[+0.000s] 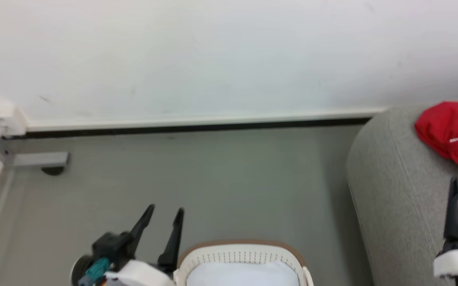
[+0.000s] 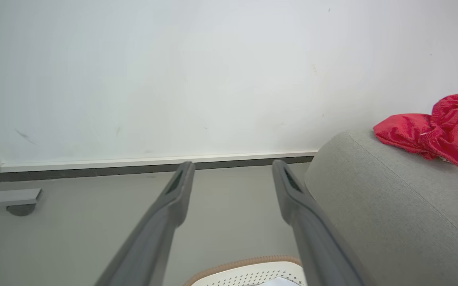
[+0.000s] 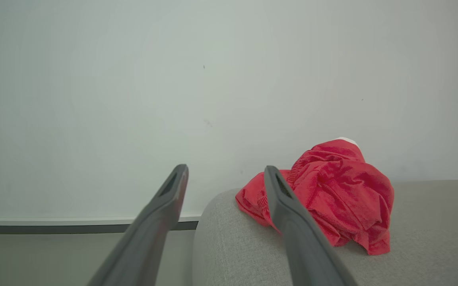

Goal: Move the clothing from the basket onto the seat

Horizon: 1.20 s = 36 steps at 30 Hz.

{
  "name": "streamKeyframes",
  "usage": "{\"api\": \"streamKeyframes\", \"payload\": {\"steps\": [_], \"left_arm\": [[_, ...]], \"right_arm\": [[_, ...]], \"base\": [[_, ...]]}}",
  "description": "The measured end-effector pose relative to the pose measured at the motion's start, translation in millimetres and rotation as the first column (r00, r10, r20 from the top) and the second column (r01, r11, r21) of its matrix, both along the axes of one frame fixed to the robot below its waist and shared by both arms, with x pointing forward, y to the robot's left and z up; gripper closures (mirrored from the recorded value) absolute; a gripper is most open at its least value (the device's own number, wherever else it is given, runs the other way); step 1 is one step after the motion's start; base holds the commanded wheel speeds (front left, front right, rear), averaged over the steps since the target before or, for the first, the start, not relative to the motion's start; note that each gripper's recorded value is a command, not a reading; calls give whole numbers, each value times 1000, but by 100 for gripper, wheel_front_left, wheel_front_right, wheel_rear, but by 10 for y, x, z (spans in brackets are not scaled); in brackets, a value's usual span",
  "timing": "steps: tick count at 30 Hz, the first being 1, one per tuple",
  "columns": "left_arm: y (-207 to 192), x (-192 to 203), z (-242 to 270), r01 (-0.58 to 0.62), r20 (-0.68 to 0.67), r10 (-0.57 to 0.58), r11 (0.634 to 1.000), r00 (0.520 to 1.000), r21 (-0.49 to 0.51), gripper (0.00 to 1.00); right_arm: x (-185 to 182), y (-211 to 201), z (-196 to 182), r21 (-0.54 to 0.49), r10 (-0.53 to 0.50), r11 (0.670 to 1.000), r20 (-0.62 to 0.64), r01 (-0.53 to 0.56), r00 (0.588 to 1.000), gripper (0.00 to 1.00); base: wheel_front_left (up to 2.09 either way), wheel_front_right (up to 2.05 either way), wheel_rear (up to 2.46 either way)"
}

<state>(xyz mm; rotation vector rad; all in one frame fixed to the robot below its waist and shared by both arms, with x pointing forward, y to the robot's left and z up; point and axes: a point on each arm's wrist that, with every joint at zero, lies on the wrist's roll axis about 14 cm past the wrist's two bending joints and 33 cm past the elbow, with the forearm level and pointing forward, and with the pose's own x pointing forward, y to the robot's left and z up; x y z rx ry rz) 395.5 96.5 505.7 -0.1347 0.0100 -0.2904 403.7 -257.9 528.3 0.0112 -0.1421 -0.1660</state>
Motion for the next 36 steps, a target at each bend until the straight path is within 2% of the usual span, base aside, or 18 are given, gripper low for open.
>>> {"api": "streamKeyframes", "payload": {"steps": [6, 12, 23, 36], "left_arm": [[417, -310, -29, -132, 4, 132, 991, 991, -3, 0], [665, -514, -88, -202, 2, 202, 979, 979, 4, 0], [573, -669, -187, -165, -7, 165, 986, 986, -13, 0], [524, -638, -185, -152, 5, 153, 988, 988, -23, 0]], "right_arm": [[-238, 463, -27, 0, 138, 990, -5, -138, 990, 0], [-437, 623, -111, 23, 187, 982, -21, -186, 982, 0], [-605, 636, -198, 43, 190, 981, -40, -188, 981, 0], [-636, 616, -219, 51, 183, 982, -44, -181, 982, 0]], "base": [[0, 0, 0], [0, 0, 0], [0, 0, 0], [0, 0, 0]]}}
